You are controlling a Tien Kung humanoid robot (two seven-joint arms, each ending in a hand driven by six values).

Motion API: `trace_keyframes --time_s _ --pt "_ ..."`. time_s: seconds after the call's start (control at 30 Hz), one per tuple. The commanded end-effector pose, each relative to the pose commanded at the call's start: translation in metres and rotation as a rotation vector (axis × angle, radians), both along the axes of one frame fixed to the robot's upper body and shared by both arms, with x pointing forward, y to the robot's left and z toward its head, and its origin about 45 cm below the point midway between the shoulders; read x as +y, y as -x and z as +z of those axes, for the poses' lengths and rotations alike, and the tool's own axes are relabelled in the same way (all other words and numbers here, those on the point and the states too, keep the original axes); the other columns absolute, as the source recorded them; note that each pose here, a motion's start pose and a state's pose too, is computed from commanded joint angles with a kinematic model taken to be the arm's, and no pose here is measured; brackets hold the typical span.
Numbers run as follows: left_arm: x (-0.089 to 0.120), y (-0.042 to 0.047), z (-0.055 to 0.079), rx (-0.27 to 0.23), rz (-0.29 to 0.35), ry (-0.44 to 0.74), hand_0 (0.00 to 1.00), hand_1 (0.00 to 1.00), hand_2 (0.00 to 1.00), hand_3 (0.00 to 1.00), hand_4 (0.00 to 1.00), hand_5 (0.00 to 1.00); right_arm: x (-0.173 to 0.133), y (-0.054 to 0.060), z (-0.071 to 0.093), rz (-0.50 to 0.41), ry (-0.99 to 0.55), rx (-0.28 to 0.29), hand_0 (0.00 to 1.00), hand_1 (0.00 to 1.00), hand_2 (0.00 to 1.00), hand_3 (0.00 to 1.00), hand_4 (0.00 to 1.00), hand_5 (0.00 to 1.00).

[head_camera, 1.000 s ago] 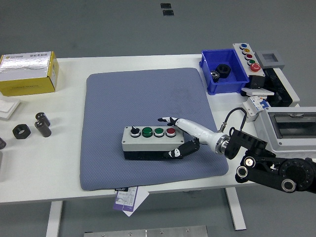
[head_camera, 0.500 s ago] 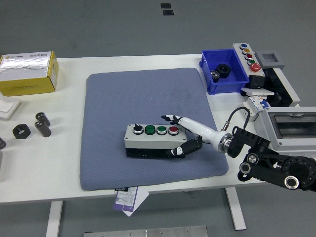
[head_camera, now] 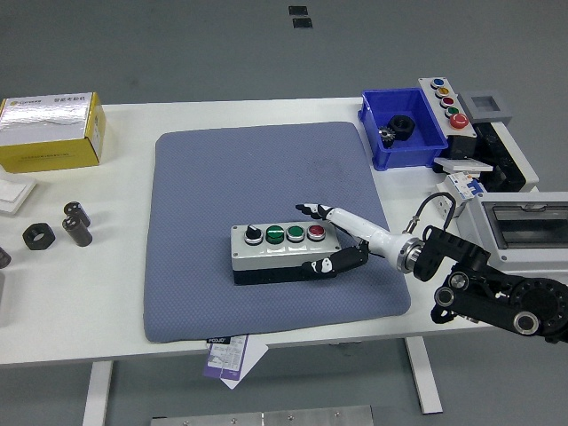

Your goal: Pick up the button,place it on the desk,press the button,press the button

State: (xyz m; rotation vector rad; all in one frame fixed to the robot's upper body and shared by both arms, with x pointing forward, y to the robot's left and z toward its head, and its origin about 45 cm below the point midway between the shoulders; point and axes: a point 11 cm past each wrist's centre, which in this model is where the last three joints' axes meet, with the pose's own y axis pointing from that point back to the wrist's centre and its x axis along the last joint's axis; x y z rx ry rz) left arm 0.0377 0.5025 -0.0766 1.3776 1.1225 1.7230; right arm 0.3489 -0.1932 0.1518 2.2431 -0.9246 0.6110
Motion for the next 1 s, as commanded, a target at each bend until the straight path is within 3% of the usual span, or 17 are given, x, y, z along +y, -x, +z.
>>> trace_keyframes --time_s 0.07,0.23,0.57,0.7,0.8,0.9,1.0 --pt "0.000 -0.0003 0.000 0.000 -0.001 0.000 0.715 0.697 0.613 0.609 0.698 0.214 -0.001 -0.001 0.000 0.001 0.008 -0.010 0.998 0.994 0.998 0.998 0.842 0.306" --pt "0.000 0.0007 0.000 0.002 0.000 0.000 0.715 0.697 0.613 0.609 0.698 0.214 0.000 0.002 0.005 0.001 -0.027 0.004 0.998 0.994 0.998 0.998 0.842 0.306" --pt "-0.001 -0.0003 0.000 -0.001 -0.001 0.002 0.713 0.695 0.608 0.606 0.691 0.210 0.005 0.006 0.028 0.002 -0.138 0.042 0.998 0.991 0.998 0.998 0.857 0.330" --pt "-0.001 0.0016 0.000 0.001 0.004 0.002 0.712 0.694 0.606 0.603 0.688 0.207 -0.006 -0.002 0.062 -0.055 -0.141 -0.030 0.998 0.989 0.998 0.998 0.854 0.325" --pt "-0.001 0.0026 -0.001 0.002 0.007 0.002 0.712 0.694 0.606 0.603 0.688 0.207 -0.012 -0.006 0.093 -0.045 -0.061 -0.094 0.998 0.989 0.998 0.998 0.854 0.325" --pt "-0.001 0.0034 -0.001 0.002 0.008 0.002 0.712 0.694 0.605 0.603 0.687 0.207 -0.015 -0.009 0.134 0.009 0.058 -0.160 0.998 0.980 0.998 0.998 0.851 0.324" --pt "0.001 0.0037 0.000 0.003 0.009 0.000 0.712 0.694 0.605 0.603 0.687 0.207 -0.017 -0.010 0.172 0.026 0.139 -0.184 0.998 0.980 0.998 0.998 0.851 0.324"
